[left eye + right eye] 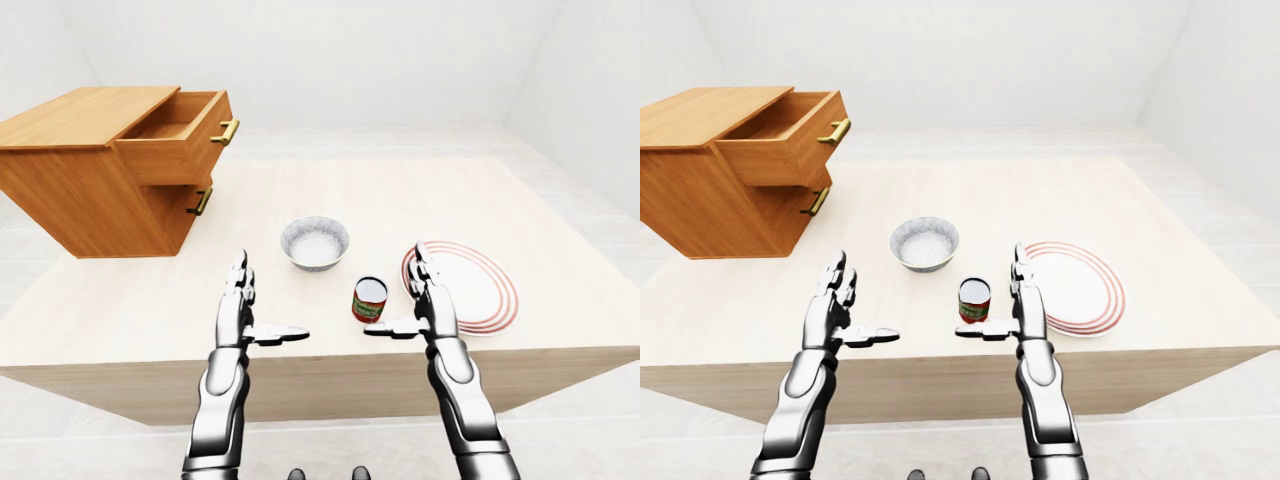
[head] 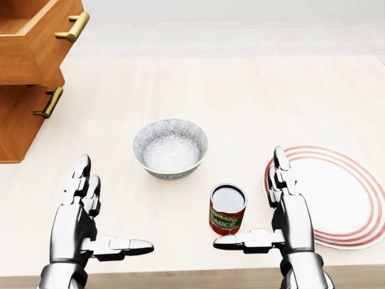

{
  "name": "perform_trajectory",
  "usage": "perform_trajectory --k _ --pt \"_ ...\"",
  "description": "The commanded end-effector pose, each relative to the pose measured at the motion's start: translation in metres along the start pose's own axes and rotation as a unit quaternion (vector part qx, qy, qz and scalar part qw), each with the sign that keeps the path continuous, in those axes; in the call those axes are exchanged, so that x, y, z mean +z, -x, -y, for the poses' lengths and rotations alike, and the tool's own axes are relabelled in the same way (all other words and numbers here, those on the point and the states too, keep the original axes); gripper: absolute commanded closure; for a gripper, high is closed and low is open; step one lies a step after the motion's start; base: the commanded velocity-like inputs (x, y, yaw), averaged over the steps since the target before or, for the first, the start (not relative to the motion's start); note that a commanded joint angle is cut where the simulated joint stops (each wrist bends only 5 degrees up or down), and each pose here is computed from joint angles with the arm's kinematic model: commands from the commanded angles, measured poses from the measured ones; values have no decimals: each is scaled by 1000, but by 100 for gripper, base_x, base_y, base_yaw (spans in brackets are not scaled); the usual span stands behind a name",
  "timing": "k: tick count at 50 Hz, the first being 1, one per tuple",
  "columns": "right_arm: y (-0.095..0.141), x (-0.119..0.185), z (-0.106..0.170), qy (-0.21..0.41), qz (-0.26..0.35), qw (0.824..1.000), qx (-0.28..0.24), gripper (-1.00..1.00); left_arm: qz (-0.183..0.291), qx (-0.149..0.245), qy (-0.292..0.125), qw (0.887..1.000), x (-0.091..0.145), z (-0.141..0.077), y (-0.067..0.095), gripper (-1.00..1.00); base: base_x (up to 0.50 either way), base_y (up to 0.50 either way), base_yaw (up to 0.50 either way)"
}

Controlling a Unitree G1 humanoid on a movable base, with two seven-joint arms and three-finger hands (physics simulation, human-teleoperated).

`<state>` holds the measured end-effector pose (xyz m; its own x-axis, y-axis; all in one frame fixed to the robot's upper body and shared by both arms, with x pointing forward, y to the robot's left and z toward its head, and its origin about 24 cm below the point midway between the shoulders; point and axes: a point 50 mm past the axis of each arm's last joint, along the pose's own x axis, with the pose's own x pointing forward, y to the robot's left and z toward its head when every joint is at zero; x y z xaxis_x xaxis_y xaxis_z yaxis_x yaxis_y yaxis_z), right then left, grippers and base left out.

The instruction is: Put the bowl on the plate.

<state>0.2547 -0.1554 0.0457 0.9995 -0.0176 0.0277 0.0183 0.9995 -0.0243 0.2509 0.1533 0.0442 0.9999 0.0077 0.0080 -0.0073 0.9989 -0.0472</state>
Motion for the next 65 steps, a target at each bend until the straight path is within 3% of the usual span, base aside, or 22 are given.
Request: perform_trajectory --k 1,5,9,17,20,24,32,40,53,65 --pt "2 -3 4 -13 -12 1000 11 -100 -1 -5 -22 1000 -9 -10 -2 -100 0 0 0" --pt "5 2 4 -12 -7 1000 10 -100 -1 -6 -23 1000 -1 -10 -1 -100 0 0 0" --pt "10 7 6 -13 -4 1000 10 -100 20 2 -54 998 -3 -11 2 -100 0 0 0" --pt "22 35 13 -11 44 999 3 -100 28 0 -39 999 24 -18 7 -100 0 0 0" --pt "31 52 16 0 80 997 -1 -100 91 1 -31 995 55 -21 11 -100 0 0 0" --pt "49 78 21 13 133 991 -8 -100 115 7 -22 993 66 -27 15 -100 0 0 0" --pt "70 103 28 28 184 982 -21 -100 148 15 -16 989 81 -33 16 -100 0 -18 0" --pt "73 105 29 37 186 982 -22 -100 169 28 -19 985 92 -43 13 -100 0 -35 0" --pt "77 108 30 55 188 980 -28 -100 216 40 -16 975 113 -55 23 -100 0 -34 0" --pt "75 106 34 51 187 980 -36 -100 256 58 3 965 131 -69 24 -100 0 -1 0"
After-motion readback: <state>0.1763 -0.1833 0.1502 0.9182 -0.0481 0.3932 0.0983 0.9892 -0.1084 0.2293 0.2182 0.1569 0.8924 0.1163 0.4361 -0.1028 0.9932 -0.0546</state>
